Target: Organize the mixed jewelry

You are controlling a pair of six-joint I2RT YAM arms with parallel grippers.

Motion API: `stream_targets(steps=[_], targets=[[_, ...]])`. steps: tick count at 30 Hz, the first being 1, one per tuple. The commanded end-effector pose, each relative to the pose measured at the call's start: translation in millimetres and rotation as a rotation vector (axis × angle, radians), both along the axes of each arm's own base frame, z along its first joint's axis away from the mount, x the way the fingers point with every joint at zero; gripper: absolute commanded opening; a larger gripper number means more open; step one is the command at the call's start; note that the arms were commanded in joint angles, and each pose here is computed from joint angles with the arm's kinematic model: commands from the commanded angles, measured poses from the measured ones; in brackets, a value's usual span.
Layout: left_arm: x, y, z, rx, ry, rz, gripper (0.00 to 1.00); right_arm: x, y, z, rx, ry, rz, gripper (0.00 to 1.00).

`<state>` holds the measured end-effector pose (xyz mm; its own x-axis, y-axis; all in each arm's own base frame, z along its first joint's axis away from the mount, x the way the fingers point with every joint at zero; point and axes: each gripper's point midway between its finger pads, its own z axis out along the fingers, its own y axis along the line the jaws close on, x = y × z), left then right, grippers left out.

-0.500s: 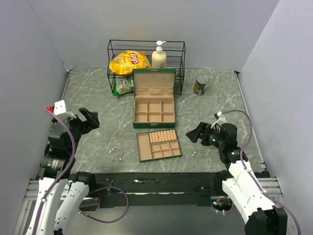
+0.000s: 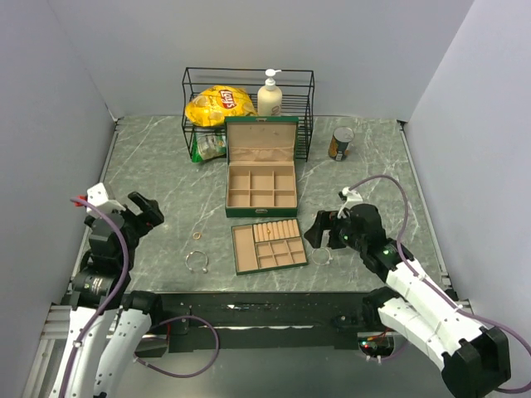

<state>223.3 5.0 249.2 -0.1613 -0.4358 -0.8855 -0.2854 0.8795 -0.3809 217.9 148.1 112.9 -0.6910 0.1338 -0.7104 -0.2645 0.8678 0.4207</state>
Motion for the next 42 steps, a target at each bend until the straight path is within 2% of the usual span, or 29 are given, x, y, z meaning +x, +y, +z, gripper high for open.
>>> stream_targets(steps=[1, 5, 8, 12, 21, 24, 26, 29, 32, 35, 42], targets=[[7.2, 16.2, 10.0, -0.057, -0.062, 0.136, 0.96, 11.0, -5.5, 11.9, -0.051, -0.034, -0.032, 1.0], [20.7, 3.1, 6.3, -0.043, -0.046, 0.06, 0.96, 10.7, 2.1, 17.2, -0.041, -0.022, 0.003, 1.0], [26.2, 2.1, -4.0, -0.042, 0.023, 0.065, 0.96, 10.9, 6.4, 19.7, -0.042, -0.005, 0.027, 1.0], [33.4, -10.3, -13.7, -0.027, 0.079, -0.01, 0.96, 7.4, 9.6, 19.5, -0.047, 0.039, 0.048, 1.0], [34.5, -23.2, -18.7, 0.037, 0.104, -0.128, 0.96, -17.3, 4.5, 20.4, -0.068, 0.237, 0.011, 1.0], [31.5, -19.8, -17.6, 0.027, 0.125, -0.101, 0.96, -14.2, 7.7, 26.8, -0.077, 0.207, 0.035, 0.99], [31.2, -21.0, -9.4, 0.039, 0.092, -0.119, 0.96, -6.2, 11.8, 28.4, -0.078, 0.153, 0.044, 0.99], [27.2, -17.0, -4.1, 0.039, 0.071, -0.1, 0.96, -3.2, 25.8, 28.3, -0.061, 0.107, 0.078, 0.95], [25.6, -18.0, -3.1, 0.031, 0.057, -0.104, 0.96, -11.2, 49.7, 29.3, -0.046, 0.132, 0.128, 0.93], [24.1, -15.5, -2.8, 0.03, 0.053, -0.09, 0.96, -17.3, 77.4, 28.2, -0.074, 0.096, 0.184, 0.92], [27.4, -10.1, -15.6, 0.027, 0.099, -0.047, 0.96, -46.5, 137.2, 12.2, -0.161, 0.156, 0.303, 0.84]])
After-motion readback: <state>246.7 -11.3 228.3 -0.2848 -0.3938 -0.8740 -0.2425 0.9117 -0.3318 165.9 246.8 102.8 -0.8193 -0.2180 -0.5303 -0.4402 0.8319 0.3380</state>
